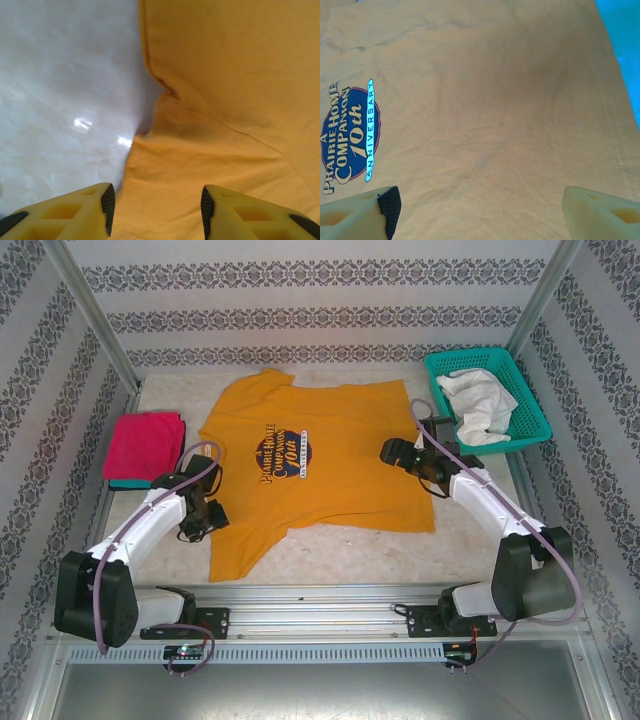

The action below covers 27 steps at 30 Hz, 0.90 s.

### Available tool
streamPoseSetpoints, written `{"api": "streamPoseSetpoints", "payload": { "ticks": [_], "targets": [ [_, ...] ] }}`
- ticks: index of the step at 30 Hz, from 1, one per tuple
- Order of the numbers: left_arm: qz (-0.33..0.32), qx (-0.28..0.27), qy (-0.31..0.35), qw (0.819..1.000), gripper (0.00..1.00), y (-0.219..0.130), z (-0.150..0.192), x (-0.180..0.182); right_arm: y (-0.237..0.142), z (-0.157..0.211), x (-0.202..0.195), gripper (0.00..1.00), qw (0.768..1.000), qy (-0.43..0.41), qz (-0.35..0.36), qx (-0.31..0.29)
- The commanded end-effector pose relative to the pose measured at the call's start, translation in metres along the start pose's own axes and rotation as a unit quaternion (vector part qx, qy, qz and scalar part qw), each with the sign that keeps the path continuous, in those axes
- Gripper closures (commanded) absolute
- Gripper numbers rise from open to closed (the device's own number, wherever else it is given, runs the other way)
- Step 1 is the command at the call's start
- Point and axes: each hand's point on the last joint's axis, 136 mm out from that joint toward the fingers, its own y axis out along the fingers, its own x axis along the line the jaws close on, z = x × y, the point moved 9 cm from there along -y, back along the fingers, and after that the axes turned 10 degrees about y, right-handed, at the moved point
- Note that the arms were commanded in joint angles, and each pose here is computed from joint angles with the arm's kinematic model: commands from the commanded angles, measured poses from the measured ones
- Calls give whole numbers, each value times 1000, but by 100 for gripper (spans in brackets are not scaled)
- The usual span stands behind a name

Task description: Fold and stack the t-shirts

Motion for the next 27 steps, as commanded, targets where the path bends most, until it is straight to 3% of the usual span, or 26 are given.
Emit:
{"api": "streamPoseSetpoints", "payload": {
  "ticks": [1,10,17,21,24,27],
  "targets": [
    [39,7,20,999,55,13,-2,-1,-5,2,-6,16,1000,12,6,-2],
    [24,42,8,999,60,51,1,4,-2,4,-7,16,1000,20,5,3],
    [28,38,4,999,60,57,-1,4,-3,5,-8,16,1000,20,5,4],
    [29,25,6,999,73,50,-5,3,-3,5,-9,16,1000,21,7,4],
    [22,27,5,999,70,54,-6,5,-2,7,-10,16,1000,23,7,6],
    [20,41,0,999,59,61,-4,6,-2,7,-10,16,1000,22,7,7]
  ]
}}
